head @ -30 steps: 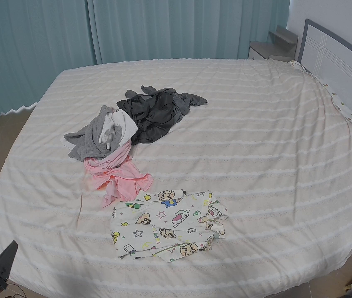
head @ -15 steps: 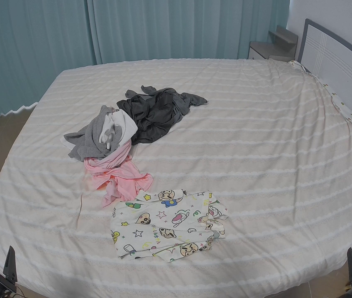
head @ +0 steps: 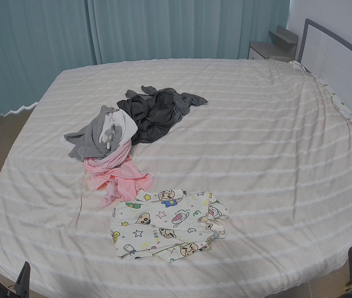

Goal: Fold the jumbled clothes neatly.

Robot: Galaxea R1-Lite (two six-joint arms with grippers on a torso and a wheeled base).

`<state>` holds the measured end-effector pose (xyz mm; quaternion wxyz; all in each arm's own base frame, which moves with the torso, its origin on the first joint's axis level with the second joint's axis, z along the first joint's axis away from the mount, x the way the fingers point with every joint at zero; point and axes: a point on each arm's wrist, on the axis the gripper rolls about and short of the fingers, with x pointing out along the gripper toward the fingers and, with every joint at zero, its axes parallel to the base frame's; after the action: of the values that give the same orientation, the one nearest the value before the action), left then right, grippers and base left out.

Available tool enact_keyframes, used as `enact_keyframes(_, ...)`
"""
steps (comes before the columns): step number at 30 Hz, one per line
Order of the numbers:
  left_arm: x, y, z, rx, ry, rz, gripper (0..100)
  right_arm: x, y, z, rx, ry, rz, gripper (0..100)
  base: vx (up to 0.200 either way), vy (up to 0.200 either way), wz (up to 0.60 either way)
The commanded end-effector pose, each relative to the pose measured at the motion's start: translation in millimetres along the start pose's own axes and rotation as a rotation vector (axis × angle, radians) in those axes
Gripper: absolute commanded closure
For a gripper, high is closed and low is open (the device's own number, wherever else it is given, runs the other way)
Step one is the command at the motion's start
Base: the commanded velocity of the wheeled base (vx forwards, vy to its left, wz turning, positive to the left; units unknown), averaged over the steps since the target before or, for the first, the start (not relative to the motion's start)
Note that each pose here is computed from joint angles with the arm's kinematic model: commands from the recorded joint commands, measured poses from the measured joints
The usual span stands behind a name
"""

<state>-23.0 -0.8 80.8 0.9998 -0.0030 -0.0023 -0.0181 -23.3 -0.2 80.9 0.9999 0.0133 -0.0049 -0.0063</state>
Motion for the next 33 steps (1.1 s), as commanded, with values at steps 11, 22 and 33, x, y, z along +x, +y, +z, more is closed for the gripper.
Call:
enact_keyframes(11,0.7,0.1,-4.6,0.000,0.009,-0.001,0,0.4,0.0,-4.6,-0.002,0.005,0.003,0,0.000,0.000,0.00)
enact_keyframes(22,0.4,0.1,-4.2,-0.002,0.006,-0.001,0,0.4,0.0,-4.6,-0.001,0.005,0.003,0,0.000,0.000,0.00)
enact_keyframes(33,0.7,0.1,-4.6,0.000,0.009,-0.001,0,0.4,0.0,-4.6,-0.005,0.005,0.005,0,0.000,0.000,0.00)
